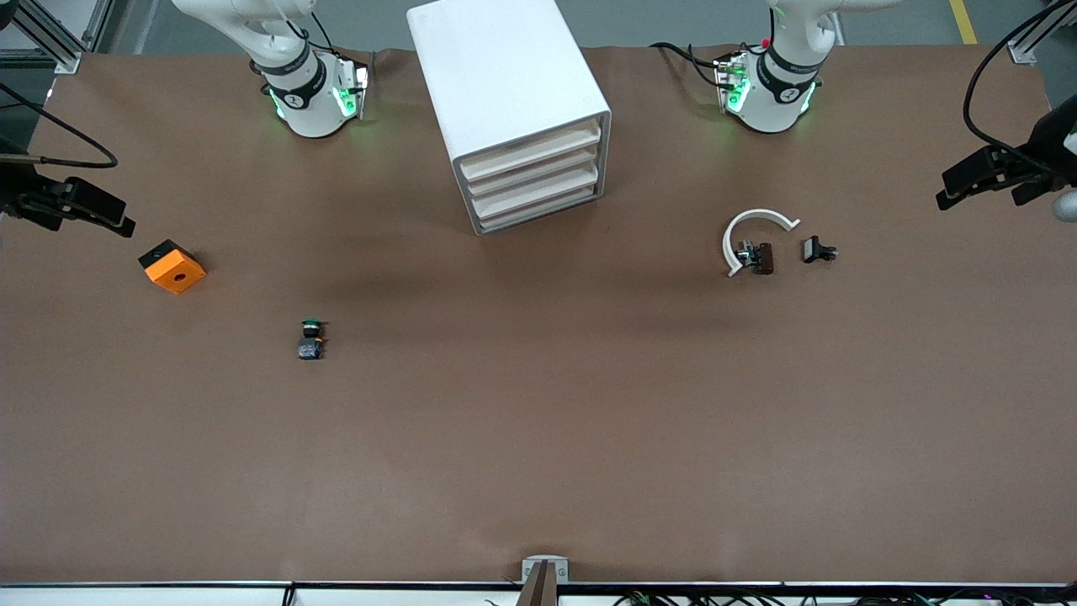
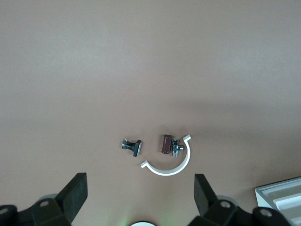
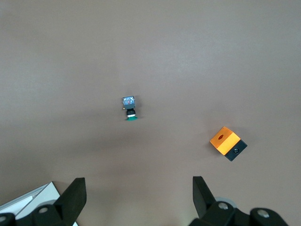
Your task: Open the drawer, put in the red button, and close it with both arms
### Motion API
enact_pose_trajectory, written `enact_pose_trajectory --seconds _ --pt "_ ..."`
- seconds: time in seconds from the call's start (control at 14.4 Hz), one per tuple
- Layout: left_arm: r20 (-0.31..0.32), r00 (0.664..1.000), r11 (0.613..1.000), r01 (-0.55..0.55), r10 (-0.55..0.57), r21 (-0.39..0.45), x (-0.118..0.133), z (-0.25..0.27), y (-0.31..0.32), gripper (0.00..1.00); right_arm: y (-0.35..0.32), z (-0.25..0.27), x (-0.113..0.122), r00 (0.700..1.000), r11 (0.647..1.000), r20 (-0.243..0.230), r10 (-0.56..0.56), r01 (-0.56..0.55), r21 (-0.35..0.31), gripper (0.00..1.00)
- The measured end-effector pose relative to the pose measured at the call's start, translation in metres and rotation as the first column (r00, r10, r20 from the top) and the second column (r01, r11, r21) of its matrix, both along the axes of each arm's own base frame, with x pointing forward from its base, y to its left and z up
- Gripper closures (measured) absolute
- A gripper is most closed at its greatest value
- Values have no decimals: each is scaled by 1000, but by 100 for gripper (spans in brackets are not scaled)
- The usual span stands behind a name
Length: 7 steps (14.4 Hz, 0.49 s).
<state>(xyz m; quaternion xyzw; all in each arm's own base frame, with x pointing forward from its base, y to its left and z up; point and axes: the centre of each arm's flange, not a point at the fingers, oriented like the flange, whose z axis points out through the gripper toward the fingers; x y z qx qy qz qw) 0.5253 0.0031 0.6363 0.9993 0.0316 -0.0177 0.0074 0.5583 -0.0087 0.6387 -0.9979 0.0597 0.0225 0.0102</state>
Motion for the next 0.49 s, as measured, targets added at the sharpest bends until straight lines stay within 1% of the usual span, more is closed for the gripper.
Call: enact_pose_trajectory --seconds 0.21,0.49 --pt "15 1000 1000 14 -14 2 -9 5 -6 0 0 1 2 1000 1000 15 0 0 0 0" --pt "20 999 999 45 -45 6 -8 1 -26 0 0 2 2 1000 1000 19 0 0 0 0"
